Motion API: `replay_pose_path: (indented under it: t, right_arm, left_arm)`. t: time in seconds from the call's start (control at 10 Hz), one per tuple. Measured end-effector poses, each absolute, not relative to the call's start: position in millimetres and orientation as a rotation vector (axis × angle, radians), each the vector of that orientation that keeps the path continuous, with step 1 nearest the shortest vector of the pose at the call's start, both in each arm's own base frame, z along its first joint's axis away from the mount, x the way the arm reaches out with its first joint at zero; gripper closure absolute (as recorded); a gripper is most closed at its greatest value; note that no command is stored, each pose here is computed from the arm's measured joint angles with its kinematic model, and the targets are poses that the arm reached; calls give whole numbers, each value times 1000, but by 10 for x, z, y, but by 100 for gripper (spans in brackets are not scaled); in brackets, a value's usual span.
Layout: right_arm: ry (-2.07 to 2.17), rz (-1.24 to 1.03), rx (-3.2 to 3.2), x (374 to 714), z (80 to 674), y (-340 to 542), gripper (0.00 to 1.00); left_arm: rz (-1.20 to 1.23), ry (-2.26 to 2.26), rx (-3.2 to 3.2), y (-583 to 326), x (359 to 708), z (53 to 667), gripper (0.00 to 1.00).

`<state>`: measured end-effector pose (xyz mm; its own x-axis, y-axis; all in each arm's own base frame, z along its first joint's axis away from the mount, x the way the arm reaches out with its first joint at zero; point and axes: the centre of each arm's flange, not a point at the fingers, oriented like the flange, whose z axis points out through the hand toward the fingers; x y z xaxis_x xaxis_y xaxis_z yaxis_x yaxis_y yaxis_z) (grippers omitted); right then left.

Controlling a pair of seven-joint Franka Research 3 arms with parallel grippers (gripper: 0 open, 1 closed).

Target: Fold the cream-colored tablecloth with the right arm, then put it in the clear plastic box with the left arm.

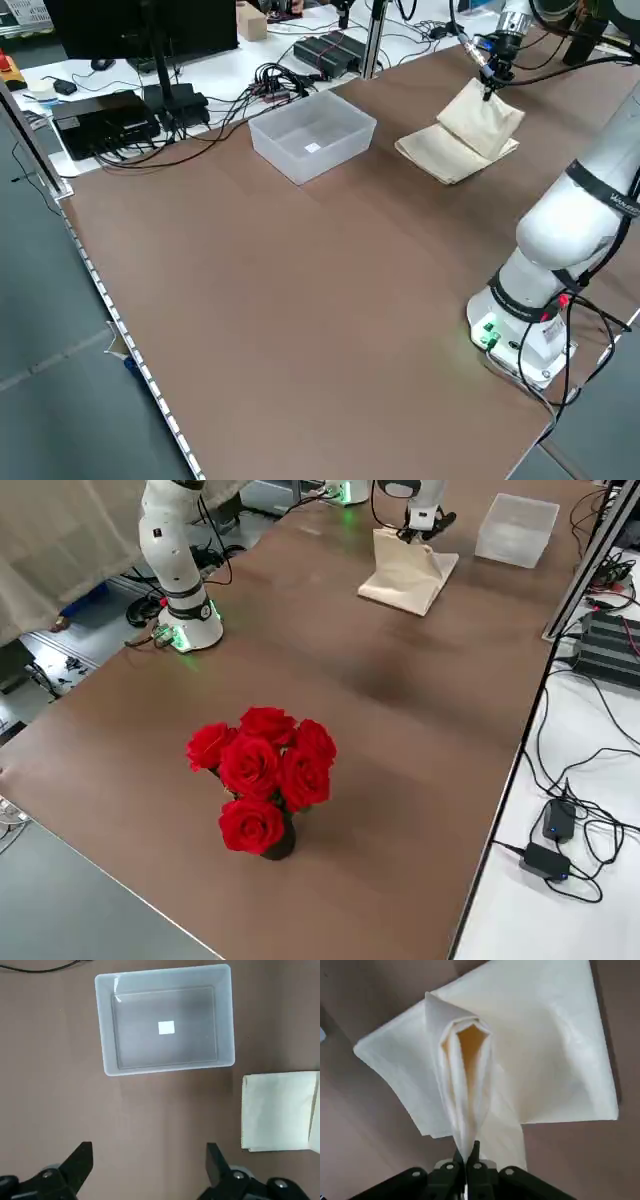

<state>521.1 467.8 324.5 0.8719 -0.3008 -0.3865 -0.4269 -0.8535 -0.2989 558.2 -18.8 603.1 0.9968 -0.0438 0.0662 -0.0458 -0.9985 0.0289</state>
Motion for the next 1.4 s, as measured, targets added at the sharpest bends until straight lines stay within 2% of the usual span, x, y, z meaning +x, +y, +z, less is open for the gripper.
replay_pose_path:
  t: [0.8, 1.4]
  right_arm:
    - [535, 485, -2680, 5198, 3057, 4753, 96]
    - [502, 446, -2673, 5078, 3103, 4980, 75]
  left_arm:
    - [97, -63, 3112, -168, 5581, 6018, 0]
    - [83, -64, 3113, -176, 5591, 5973, 0]
